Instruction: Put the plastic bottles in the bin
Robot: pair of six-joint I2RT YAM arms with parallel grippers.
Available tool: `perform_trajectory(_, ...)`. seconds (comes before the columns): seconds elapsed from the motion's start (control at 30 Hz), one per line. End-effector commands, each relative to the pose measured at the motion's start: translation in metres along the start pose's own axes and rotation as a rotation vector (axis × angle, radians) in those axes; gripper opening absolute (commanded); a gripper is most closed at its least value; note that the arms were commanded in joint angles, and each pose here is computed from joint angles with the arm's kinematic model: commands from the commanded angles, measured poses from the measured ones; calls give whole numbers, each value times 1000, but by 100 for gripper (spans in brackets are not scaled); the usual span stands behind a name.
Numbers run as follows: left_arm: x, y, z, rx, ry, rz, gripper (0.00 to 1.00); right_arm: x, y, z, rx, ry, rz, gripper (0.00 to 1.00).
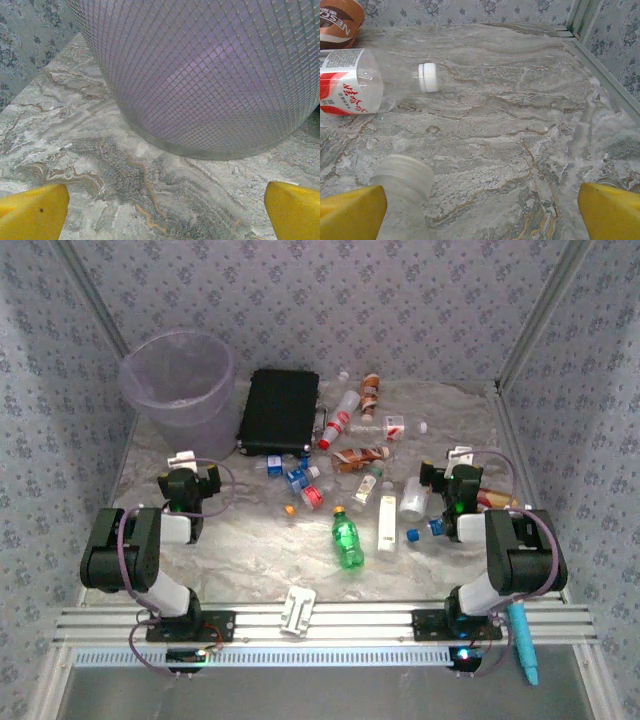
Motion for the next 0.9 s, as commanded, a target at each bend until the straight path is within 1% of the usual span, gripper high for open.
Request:
perform_trajectory(0.0, 0, 10, 1, 6, 14, -43, 100, 0, -4, -3, 16, -18, 30, 100)
perform_trajectory(0.87, -1, 10, 2, 12, 4, -39, 100, -1, -4, -4, 14, -18, 32, 100)
Point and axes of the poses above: each hand's point on the last joint's axis, 136 mm out from that joint toward the fingers, its own x axis back along the fingers, its own z axis along the line the jaws close on, y = z × x, the point moved 9 cm from there along x, back along the fingers, and after that the axes turned 14 degrees about -x, right-handed, at the moved point
